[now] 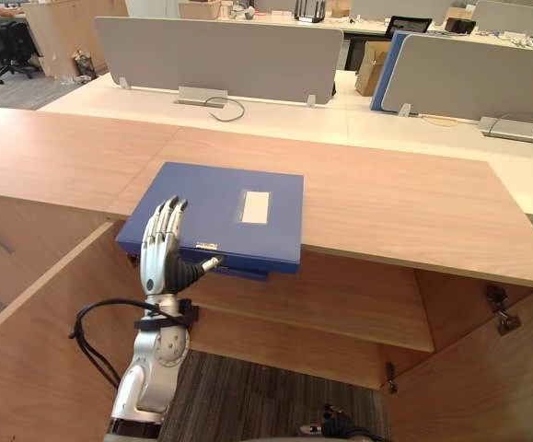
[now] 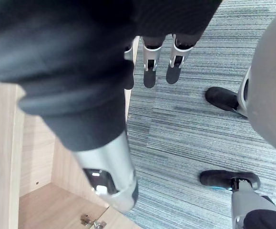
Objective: Walk over to the cabinet, pick up the folder, carry it to the office cabinet, place the folder inside the office cabinet, then close the office cabinet door
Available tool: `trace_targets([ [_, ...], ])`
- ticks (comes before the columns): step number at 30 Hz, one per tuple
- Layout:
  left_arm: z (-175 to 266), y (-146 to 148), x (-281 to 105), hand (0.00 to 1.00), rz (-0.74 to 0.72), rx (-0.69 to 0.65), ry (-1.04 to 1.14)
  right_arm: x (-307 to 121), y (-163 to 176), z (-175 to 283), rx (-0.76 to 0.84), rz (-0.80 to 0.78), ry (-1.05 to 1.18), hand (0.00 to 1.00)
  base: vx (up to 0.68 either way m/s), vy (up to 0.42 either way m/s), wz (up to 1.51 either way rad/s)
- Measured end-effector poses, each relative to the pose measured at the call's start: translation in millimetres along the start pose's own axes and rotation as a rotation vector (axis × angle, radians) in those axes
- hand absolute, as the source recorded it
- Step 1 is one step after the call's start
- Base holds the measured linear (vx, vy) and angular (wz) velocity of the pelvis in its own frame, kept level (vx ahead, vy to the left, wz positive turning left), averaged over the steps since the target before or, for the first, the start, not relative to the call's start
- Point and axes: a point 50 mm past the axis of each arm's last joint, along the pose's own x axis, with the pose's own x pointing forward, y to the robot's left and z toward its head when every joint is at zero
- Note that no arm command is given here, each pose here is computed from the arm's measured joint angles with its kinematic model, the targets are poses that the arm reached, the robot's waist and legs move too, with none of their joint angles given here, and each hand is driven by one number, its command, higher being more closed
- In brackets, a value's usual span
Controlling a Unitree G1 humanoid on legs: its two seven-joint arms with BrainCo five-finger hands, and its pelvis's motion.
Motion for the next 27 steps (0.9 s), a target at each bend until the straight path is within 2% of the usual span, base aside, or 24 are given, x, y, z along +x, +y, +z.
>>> trace_targets([
  [4,-4.6,-9.2,-1.7,0.00,-0.065,0.076,-0.035,0.8,-5.7,4.1,0.013,-0.021,-0.007,0.00,0.00,0.036,0.01],
  [11,-8.9,-13.3,0.0,0.00,-0.101,0.131,-0.070,0.9,-13.0,4.2,0.042,-0.047,-0.006,0.00,-0.05,0.027,-0.01],
  [17,-7.6,-16.2,-0.1,0.00,-0.140,0.229,-0.164,0.4,-24.7,0.2,0.056,-0.083,0.019,0.00,-0.04,-0.006,0.00],
  [27,-6.0,-17.9,19.4,0.00,-0.160,0.352,-0.304,-1.9,-47.8,-9.2,0.137,-0.149,0.057,0.00,0.00,0.000,0.00],
])
